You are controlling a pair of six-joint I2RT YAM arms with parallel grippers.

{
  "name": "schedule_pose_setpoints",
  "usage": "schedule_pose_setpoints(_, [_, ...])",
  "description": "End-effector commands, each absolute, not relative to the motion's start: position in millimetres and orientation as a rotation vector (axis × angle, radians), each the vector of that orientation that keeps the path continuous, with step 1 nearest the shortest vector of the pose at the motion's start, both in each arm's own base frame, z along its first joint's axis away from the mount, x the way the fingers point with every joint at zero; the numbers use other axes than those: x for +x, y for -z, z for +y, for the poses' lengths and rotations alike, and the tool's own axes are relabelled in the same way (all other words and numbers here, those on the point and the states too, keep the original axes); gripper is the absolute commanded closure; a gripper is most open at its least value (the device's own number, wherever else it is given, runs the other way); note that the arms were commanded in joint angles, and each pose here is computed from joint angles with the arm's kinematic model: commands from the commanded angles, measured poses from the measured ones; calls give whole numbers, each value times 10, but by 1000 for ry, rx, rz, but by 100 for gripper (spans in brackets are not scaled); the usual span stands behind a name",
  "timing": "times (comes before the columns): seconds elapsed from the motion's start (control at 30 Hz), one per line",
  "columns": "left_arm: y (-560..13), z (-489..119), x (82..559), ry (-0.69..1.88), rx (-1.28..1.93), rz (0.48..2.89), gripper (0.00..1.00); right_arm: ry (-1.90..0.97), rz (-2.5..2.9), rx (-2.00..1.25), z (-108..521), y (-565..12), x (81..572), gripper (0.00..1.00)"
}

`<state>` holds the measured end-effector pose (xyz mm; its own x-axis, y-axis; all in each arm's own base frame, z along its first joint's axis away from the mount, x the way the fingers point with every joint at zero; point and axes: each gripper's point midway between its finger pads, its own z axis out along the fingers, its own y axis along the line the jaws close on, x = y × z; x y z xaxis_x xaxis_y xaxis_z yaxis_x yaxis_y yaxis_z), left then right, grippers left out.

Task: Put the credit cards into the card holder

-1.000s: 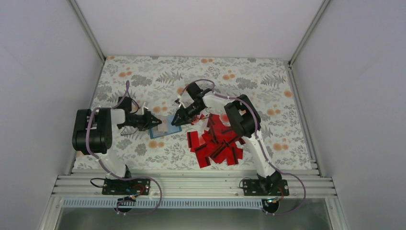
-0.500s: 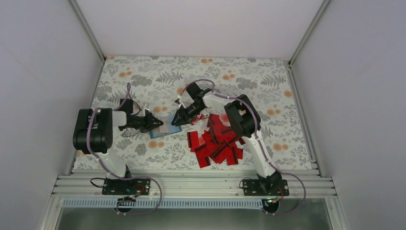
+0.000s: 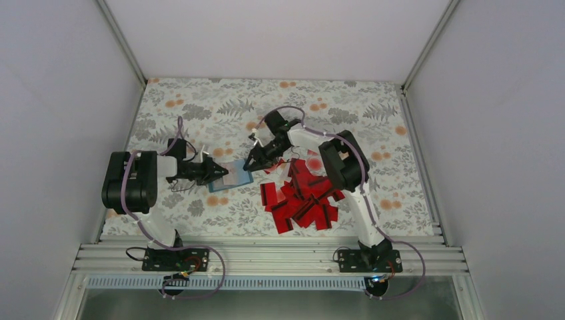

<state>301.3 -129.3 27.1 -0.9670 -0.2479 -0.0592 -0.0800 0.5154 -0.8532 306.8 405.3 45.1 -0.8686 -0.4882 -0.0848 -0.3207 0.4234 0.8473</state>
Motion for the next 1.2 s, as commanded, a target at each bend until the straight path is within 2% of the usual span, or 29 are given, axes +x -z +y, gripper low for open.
schedule_pose_setpoints(0.0, [-193, -1271, 3022, 1377, -271, 2606, 98, 1396, -2578, 739, 3875, -616, 3101, 61])
schedule_pose_setpoints(0.13, [-180, -1271, 3035, 1367, -272, 2611, 98, 1340, -2598, 717, 3788, -490, 3041, 63])
schedule_pose_setpoints(0.3, [-159, -1287, 3034, 1351, -276, 2624, 97, 1310, -2591, 693, 3736, -303, 2976, 79])
schedule_pose_setpoints(0.37, [-156, -1299, 3042, 1351, -271, 2629, 98, 1297, -2584, 679, 3733, -232, 2959, 81])
schedule_pose_setpoints(0.8, [-160, -1371, 3042, 1352, -256, 2628, 98, 1265, -2552, 652, 3783, 24, 2859, 88])
schedule_pose_setpoints(1.17, [-176, -1446, 3102, 1409, -259, 2593, 98, 1284, -2545, 642, 3799, 10, 2839, 89])
